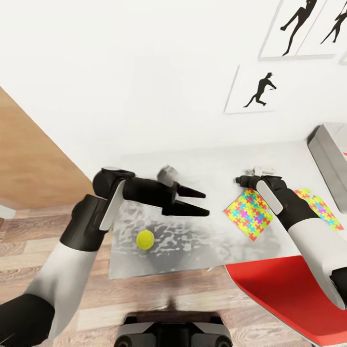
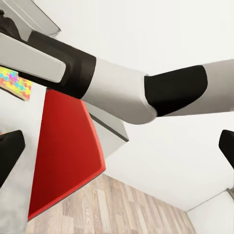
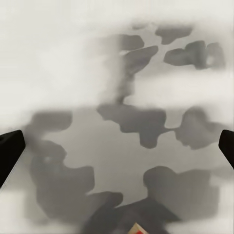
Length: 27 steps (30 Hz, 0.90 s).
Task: Put all the toys in the child's room - the three board games (two on the bed and one on the table), the two jigsaw puzzles on the table, and the tennis ball on the table - inside the toy box on the table in the child's room.
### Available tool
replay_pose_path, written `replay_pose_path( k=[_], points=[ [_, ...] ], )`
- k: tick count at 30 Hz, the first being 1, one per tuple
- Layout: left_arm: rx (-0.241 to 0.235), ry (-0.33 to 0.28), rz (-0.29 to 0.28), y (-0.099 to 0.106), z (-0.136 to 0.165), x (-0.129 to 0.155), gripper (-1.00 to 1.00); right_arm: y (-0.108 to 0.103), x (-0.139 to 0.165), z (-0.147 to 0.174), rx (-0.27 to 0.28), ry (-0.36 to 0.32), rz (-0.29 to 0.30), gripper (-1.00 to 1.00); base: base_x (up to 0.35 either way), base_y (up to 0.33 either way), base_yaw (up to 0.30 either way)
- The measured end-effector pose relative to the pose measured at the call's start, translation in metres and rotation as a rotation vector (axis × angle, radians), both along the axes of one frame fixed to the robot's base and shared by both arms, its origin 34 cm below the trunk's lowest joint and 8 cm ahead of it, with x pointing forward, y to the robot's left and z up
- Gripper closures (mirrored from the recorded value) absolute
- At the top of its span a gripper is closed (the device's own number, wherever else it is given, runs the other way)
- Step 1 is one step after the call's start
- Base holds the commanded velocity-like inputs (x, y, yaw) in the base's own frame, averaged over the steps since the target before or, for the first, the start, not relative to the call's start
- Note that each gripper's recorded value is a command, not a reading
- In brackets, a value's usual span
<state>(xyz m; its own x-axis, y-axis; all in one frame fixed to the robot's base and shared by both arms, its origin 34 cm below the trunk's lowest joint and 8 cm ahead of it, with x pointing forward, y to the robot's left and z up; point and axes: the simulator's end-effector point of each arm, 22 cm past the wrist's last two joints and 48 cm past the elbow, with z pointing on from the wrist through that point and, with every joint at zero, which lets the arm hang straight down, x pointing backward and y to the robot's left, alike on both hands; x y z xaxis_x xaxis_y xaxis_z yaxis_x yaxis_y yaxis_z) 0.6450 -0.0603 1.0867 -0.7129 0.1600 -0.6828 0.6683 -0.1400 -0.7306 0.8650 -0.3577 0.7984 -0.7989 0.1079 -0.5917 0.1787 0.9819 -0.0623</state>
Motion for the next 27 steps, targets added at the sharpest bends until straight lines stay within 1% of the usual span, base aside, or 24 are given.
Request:
replay_pose_path(
  k=[6,8,10,13,15,20,27],
  points=[
    [0.002,-0.001,0.040,0.016,-0.002,0.015,-1.00,0.002,0.002,0.000,0.005,-0.005,0.003,-1.00,0.000,0.000,0.000],
    [-0.008,0.002,0.042,0.020,0.000,0.017,-1.00,0.002,0.002,0.000,0.007,-0.007,0.004,-1.00,0.000,0.000,0.000],
    [-0.027,0.007,0.032,0.024,0.003,0.015,-1.00,-0.001,0.002,-0.001,0.009,-0.009,0.000,-1.00,0.000,0.000,0.000],
    [-0.040,0.011,0.023,0.025,0.005,0.014,-1.00,-0.007,0.002,0.000,0.000,-0.010,-0.002,-1.00,-0.051,0.000,0.000],
    [-0.043,0.013,0.021,0.026,0.004,0.014,-1.00,-0.012,0.003,0.001,-0.022,-0.009,0.003,-1.00,-0.200,0.000,0.000],
    [-0.046,0.014,0.019,0.026,0.004,0.014,-1.00,-0.012,0.003,0.001,-0.022,-0.010,0.004,-1.00,-0.188,0.000,0.000],
    [-0.046,0.015,0.019,0.026,0.004,0.014,-1.00,-0.013,0.003,0.001,-0.026,-0.010,0.005,-1.00,-0.055,0.000,0.000]
  ],
)
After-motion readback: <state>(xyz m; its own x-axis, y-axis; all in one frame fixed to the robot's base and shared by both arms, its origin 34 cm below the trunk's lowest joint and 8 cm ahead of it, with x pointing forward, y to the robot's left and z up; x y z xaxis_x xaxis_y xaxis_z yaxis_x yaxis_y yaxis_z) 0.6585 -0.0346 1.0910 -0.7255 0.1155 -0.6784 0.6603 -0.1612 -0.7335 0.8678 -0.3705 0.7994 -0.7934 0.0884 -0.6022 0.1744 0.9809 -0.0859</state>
